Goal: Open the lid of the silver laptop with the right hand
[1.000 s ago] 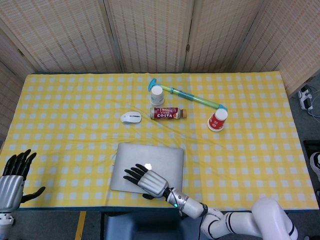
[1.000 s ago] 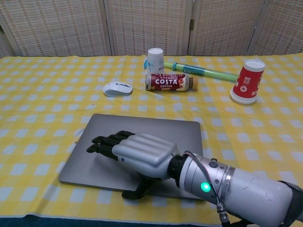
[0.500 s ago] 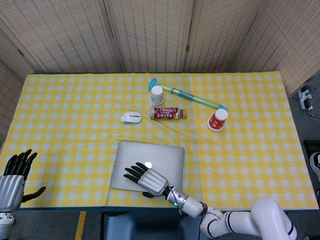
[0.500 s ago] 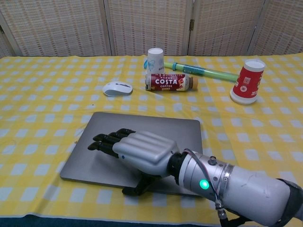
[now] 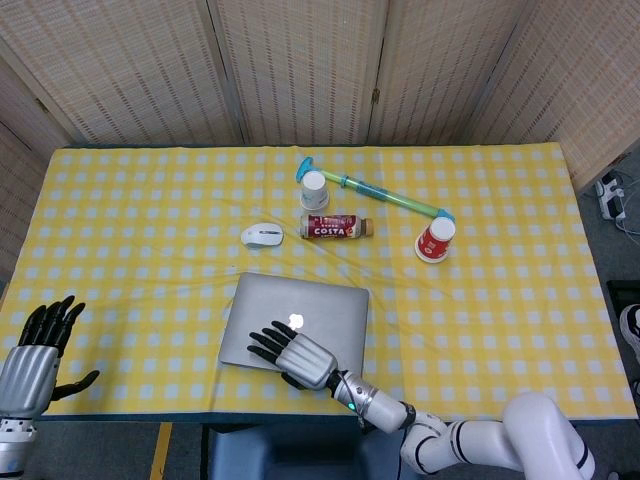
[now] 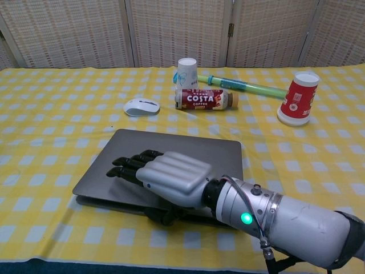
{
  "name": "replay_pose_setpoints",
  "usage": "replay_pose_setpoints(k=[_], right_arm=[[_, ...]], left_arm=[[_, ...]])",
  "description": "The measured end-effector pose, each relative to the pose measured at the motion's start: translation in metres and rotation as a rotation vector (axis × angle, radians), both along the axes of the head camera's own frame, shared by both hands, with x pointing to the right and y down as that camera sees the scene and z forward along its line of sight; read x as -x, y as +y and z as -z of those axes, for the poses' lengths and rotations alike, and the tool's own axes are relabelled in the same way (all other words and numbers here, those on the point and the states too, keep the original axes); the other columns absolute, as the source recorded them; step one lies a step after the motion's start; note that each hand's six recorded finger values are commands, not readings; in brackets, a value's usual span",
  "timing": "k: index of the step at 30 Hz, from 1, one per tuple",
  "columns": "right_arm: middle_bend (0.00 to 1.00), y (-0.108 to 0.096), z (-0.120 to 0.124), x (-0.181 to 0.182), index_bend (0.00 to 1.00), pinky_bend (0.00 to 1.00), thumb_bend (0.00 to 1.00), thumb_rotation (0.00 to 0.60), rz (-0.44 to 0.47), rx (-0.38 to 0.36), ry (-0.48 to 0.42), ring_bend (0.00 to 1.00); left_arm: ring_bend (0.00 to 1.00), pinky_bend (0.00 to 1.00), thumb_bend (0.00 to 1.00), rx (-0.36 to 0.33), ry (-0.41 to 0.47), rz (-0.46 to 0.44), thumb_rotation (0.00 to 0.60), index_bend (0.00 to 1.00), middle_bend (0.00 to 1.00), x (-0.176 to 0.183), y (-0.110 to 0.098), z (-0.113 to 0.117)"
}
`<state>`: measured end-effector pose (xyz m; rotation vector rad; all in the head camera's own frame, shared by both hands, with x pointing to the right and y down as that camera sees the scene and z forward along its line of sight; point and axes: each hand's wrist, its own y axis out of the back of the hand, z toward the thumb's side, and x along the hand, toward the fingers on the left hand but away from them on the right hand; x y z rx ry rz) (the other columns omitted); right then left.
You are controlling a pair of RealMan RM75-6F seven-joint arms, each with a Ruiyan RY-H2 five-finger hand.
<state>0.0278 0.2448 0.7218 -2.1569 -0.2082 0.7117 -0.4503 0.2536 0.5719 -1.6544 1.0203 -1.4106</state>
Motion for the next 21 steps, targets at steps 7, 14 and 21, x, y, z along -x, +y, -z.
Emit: replay_pose_setpoints(k=[7, 14, 21], right_arm=[[0.0, -0.008, 0.01, 0.001, 0.0, 0.0, 0.58, 0.6, 0.017, -0.056, 0.001, 0.0], [0.0, -0.02, 0.024, 0.001, 0.0, 0.0, 0.61, 0.6, 0.024, -0.114, 0.007, 0.0], [0.0, -0.028, 0.033, 0.002, 0.0, 0.0, 0.66, 0.6, 0.022, -0.141, 0.014, 0.0]], left_arm=[[0.09, 0.0, 0.32, 0.059, 0.082, -0.106, 0.6, 0.1, 0.11, -0.023, -0.003, -0.015], [0.1, 0.0, 0.59, 0.145, 0.134, -0.246, 0.6, 0.13, 0.15, -0.052, -0.004, -0.034], [0.12, 0.0, 0.7, 0.231, 0.165, -0.295, 0.6, 0.13, 0.15, -0.066, 0.004, -0.052]])
